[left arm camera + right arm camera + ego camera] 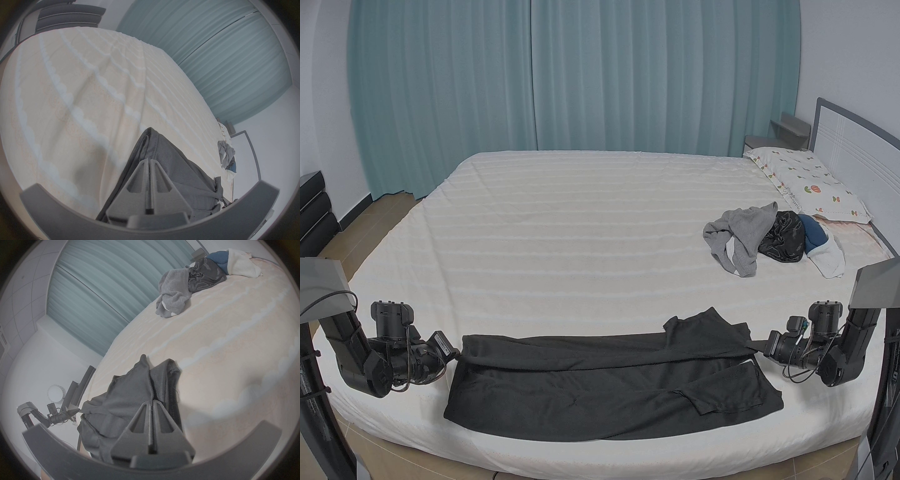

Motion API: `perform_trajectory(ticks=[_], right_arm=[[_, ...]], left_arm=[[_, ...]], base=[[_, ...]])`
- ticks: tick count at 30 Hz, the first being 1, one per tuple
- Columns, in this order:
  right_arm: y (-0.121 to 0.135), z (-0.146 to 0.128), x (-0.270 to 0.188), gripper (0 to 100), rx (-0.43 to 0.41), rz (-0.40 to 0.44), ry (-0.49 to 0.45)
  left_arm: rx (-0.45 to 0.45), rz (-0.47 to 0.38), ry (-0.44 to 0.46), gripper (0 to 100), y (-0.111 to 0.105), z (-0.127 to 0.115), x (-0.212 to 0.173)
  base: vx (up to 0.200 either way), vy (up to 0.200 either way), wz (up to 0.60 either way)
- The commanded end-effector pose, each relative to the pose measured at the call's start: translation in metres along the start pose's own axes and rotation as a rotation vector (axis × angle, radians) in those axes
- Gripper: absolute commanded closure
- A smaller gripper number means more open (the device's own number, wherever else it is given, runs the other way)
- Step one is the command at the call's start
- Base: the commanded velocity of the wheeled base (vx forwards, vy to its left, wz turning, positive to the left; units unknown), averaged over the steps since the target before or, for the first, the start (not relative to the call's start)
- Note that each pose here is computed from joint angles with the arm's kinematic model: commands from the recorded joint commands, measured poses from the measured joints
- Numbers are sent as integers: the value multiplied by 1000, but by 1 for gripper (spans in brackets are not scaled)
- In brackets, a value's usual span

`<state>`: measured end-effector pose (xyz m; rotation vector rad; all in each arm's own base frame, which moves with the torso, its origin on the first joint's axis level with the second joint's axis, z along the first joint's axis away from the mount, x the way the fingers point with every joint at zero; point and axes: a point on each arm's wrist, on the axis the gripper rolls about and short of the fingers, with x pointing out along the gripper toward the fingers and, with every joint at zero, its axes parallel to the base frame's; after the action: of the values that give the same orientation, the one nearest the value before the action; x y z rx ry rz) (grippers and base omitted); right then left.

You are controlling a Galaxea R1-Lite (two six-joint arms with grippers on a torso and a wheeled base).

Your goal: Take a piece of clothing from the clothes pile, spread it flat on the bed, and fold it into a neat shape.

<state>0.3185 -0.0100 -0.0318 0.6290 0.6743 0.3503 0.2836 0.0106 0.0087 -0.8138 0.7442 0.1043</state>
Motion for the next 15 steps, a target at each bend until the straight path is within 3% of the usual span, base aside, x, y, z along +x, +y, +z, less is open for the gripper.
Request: perform_trajectory(ticks=[1, 8, 15], right_arm=[[-5, -4, -1, 100, 3, -13, 11], [-4, 6, -7, 100, -19, 4, -38], [-7, -5, -8, 100, -12, -5, -13]], left_arm=[[-8, 17, 22, 100, 5, -5, 0], [-11, 3, 1, 100, 2, -2, -7], [-11, 22, 21, 100, 6, -7, -9]], base=[[0, 0, 0], [0, 0, 0], [0, 0, 0]])
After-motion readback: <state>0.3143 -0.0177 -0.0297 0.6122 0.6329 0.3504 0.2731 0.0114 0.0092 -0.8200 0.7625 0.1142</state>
